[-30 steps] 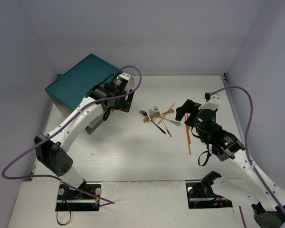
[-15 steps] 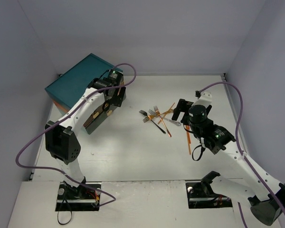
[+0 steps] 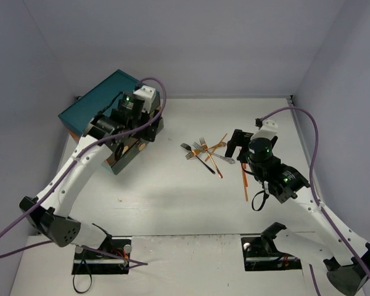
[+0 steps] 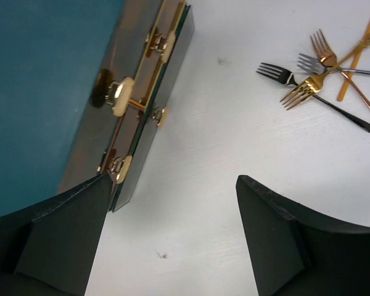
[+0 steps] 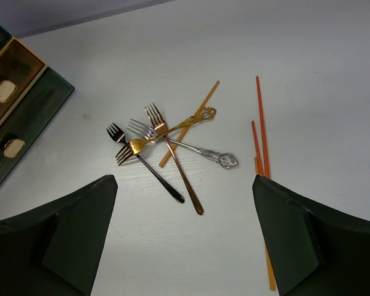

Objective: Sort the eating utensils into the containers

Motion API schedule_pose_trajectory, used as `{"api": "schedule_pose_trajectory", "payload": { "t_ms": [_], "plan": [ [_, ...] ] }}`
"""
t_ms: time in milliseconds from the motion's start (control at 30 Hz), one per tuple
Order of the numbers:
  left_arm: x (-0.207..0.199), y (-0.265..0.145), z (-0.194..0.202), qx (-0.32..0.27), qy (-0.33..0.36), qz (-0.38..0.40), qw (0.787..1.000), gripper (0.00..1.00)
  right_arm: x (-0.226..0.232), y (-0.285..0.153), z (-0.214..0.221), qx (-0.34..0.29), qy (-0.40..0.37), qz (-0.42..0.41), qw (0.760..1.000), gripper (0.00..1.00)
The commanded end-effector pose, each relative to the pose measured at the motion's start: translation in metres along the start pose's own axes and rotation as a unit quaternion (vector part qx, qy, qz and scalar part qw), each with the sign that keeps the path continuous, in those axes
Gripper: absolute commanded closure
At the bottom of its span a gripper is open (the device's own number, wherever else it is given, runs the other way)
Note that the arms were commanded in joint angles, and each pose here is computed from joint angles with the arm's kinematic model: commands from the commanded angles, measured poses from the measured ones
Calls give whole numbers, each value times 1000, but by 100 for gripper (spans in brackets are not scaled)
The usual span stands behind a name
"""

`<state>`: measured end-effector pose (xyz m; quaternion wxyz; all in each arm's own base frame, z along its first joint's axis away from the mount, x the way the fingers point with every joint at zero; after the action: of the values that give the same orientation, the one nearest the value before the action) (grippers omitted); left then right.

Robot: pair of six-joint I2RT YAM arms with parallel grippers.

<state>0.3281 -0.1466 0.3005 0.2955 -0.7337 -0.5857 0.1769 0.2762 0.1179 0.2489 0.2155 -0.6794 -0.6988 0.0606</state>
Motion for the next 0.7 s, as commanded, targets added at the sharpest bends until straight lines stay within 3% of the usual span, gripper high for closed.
{"api": "schedule_pose_trajectory", "payload": {
  "t_ms": [0, 167, 667],
  "plan": [
    [-6, 22, 51, 61, 26, -10, 998, 21, 0, -7, -15, -33, 18, -10, 999, 10],
    [17, 49, 88, 120, 44, -81, 989, 21, 2, -8, -1, -15, 24, -26, 999, 10],
    [45, 93, 90, 113, 72, -147, 980, 21, 5, -7, 57, 55, 68, -59, 994, 11]
  ]
}}
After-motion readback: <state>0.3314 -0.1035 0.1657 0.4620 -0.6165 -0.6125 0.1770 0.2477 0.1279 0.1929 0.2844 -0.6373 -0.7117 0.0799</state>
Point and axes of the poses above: each gripper's point midway between its finger pads, its own y axis out along the fingers, its own x axis along the line the jaws close on, z = x × y, the point moved 1 cm from there along -y, back along the fingers, and after that the axes turned 1 degree about -y, right-handed, at the moved point
